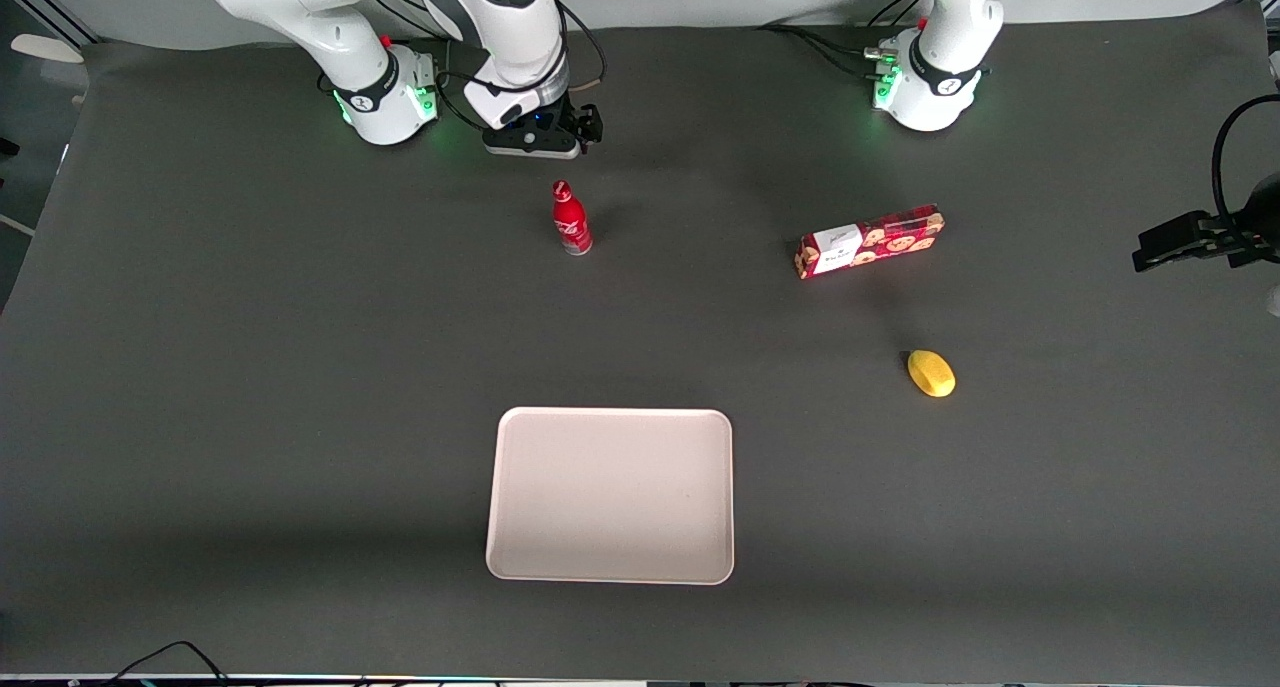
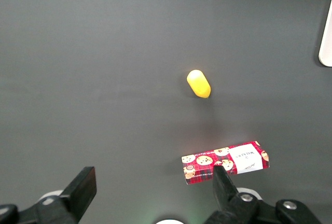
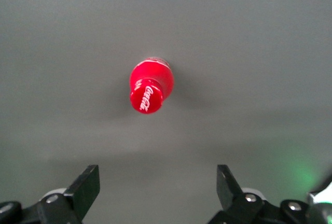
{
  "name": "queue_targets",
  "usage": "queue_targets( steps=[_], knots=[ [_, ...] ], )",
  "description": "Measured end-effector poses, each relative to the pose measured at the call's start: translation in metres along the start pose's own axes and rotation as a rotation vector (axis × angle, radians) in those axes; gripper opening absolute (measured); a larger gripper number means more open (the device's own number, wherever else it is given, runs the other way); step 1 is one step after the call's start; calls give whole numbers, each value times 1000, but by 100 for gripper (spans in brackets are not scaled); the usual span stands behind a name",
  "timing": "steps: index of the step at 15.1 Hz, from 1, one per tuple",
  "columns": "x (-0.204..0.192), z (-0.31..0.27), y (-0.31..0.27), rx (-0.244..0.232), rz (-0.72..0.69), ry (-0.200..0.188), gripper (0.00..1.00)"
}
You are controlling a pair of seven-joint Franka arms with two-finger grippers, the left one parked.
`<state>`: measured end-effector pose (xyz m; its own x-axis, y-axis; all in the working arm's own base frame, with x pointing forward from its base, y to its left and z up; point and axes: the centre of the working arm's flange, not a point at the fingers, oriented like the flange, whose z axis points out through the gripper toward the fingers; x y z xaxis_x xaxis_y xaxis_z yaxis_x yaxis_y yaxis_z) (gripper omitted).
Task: Place coke bottle on tray
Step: 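Lower the right gripper around the bottle and close on it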
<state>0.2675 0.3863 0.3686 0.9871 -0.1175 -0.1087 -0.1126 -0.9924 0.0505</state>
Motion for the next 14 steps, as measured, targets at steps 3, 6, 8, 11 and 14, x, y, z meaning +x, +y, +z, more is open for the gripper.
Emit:
queue_targets(
  steps=[3,6,8,11,14],
  knots=[
    [8,6,-2,25,0,14,100],
    [18,22,-3,10,5,53,100],
    [23,38,-5,-11,12,69,100],
    [28,52,-6,-19,21,56,99],
    [29,50,-8,-15,23,57,92]
  ],
)
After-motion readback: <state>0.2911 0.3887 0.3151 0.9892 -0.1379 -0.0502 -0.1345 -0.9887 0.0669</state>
